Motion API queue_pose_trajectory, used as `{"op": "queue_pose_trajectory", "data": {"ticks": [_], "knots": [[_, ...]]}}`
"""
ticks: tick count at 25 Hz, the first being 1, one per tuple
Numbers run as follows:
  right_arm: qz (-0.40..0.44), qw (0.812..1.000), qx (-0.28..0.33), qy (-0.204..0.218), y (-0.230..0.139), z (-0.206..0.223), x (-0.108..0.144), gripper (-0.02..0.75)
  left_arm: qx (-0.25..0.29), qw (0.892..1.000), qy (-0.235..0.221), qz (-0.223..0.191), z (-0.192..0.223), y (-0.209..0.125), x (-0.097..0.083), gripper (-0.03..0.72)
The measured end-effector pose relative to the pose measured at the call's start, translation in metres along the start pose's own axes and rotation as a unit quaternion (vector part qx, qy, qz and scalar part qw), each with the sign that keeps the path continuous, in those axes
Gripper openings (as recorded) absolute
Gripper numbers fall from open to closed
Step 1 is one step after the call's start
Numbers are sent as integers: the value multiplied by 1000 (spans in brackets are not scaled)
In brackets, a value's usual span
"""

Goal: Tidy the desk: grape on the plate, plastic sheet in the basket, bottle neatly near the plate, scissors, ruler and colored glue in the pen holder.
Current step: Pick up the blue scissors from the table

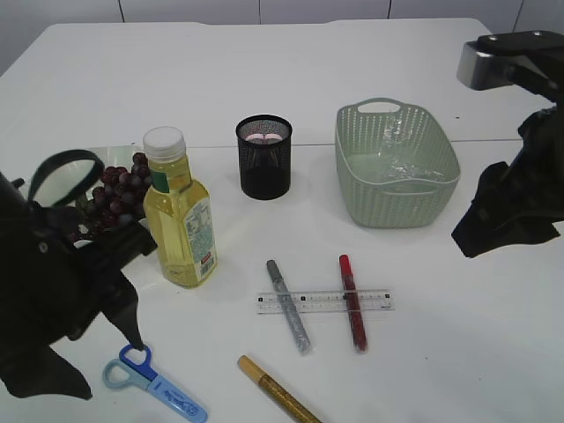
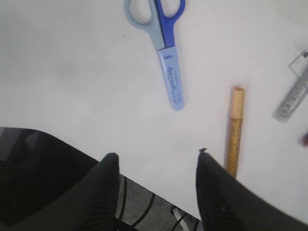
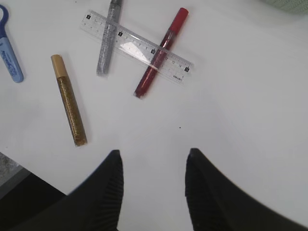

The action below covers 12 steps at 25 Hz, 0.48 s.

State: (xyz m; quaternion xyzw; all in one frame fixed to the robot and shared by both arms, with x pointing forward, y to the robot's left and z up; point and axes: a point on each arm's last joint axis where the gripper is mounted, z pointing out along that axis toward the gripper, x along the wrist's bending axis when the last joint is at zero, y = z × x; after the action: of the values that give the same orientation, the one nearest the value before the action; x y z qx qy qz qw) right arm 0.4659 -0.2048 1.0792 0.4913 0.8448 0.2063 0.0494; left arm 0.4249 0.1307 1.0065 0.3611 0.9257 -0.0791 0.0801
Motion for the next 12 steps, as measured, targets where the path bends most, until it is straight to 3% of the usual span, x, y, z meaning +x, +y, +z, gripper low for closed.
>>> {"op": "queue_pose_trajectory", "data": {"ticks": [5,12], "knots": [[0,1000,0,0,0,0,0,318,-20,999,32,-17,22,-6,-5,379],[1,1000,-1,3,0,0,1,317,-71,997,22,21,34,4,-12,380]]}}
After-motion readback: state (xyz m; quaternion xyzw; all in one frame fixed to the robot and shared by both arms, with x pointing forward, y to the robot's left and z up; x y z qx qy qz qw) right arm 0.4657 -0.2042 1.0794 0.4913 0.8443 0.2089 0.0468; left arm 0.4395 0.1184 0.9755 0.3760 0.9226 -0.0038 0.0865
